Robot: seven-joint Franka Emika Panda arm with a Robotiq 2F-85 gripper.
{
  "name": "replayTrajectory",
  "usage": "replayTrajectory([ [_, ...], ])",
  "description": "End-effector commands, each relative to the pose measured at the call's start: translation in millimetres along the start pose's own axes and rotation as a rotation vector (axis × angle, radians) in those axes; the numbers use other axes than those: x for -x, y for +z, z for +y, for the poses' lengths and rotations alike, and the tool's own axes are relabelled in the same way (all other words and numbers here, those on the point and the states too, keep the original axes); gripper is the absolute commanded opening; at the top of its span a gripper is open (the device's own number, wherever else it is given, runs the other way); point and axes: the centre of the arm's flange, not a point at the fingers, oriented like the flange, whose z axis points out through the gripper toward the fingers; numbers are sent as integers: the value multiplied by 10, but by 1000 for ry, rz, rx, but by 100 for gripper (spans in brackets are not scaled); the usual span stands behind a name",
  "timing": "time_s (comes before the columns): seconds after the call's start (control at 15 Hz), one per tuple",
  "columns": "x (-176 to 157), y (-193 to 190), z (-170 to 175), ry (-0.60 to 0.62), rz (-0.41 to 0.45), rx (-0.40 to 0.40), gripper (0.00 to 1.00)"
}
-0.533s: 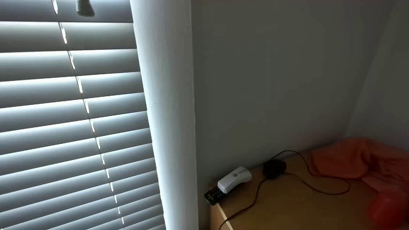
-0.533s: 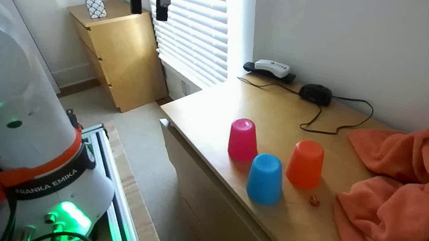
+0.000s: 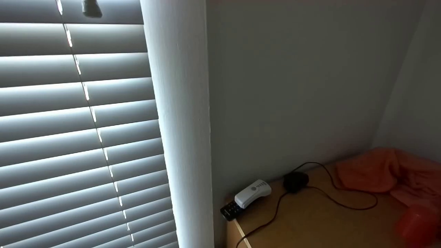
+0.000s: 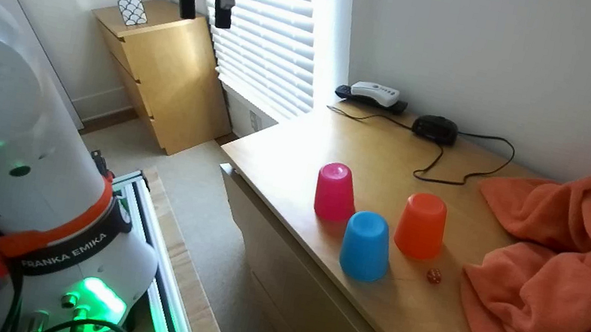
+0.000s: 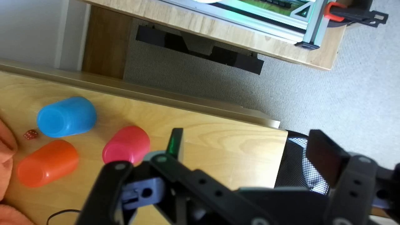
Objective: Stack the cups onto each other starting with the pink cup onto the blue cup and the finally the blue and pink cups onto the orange cup
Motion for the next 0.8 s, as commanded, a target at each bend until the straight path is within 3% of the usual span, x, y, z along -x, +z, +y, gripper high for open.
replayTrajectory([
  [0.0, -33, 75, 162, 58, -4, -32, 100],
  [0.27, -43, 334, 646, 218, 12, -116, 100],
  [0.47, -80, 577, 1035, 372, 76, -159, 100],
  [0.73, -204, 844, 1397, 540, 117, -185, 100],
])
